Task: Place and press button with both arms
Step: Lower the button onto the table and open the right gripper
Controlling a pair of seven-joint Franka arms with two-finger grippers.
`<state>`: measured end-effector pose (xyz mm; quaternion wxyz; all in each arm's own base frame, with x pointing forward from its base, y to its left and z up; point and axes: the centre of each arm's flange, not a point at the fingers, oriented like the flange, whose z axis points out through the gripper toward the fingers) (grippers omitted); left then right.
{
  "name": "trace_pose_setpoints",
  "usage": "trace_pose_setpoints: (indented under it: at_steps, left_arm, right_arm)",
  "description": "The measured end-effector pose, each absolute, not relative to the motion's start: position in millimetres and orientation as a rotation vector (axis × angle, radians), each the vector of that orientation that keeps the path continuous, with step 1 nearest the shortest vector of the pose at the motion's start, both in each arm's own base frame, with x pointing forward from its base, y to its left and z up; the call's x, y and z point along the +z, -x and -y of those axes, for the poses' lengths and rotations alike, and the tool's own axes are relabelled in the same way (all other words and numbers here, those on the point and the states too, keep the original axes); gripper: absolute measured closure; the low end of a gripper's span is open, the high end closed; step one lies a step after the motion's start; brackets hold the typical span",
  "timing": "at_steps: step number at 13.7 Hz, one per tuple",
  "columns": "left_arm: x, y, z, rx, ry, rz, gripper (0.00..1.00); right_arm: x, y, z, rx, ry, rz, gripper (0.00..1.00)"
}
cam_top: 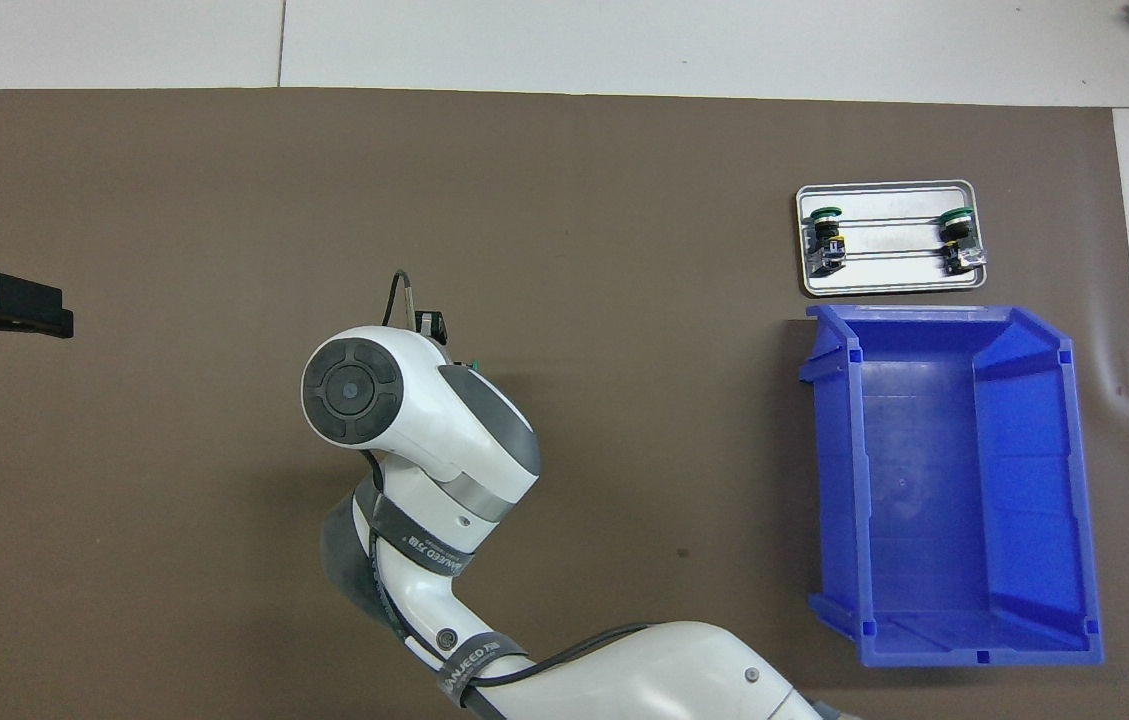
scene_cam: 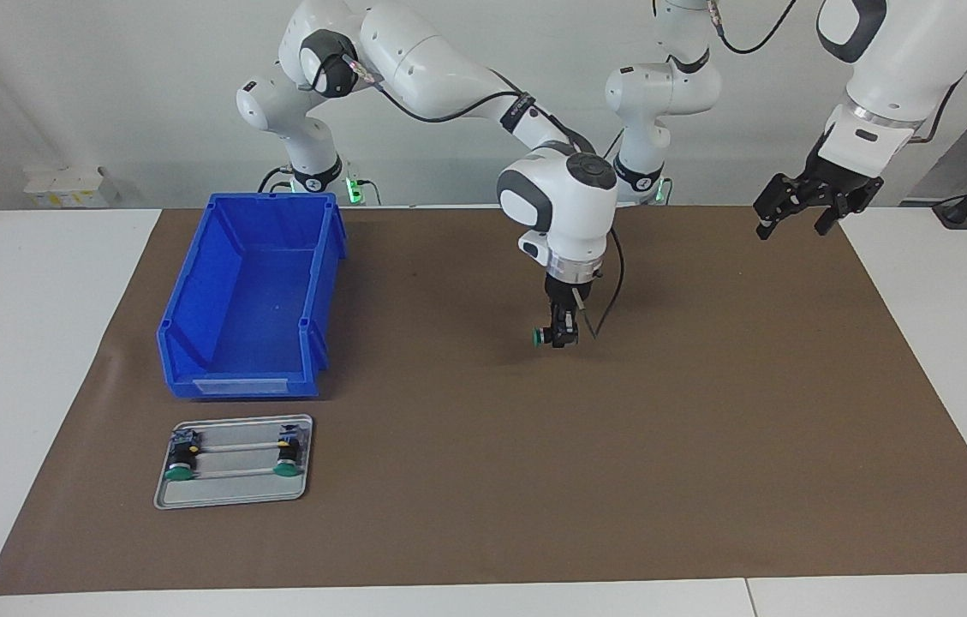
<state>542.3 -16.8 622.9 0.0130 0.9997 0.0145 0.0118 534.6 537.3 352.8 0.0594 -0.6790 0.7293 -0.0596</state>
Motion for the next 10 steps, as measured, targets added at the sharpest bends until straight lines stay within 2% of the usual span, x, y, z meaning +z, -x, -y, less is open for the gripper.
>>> trace_pose_setpoints:
  at_steps: [6, 10]
  left_arm:
    - [622.9, -542.3, 16.8, 0.037, -3.115, -0.045, 0.0]
    - [622.9, -542.3, 16.8, 0.037, -3.115, -0.045, 0.0]
  right_arm:
    - [314.4, -513.8, -560.5, -0.215, 2.1, -2.19, 0.67]
    - [307.8, -508.0, -565.7, -0.245, 2.121, -2.166, 0.65]
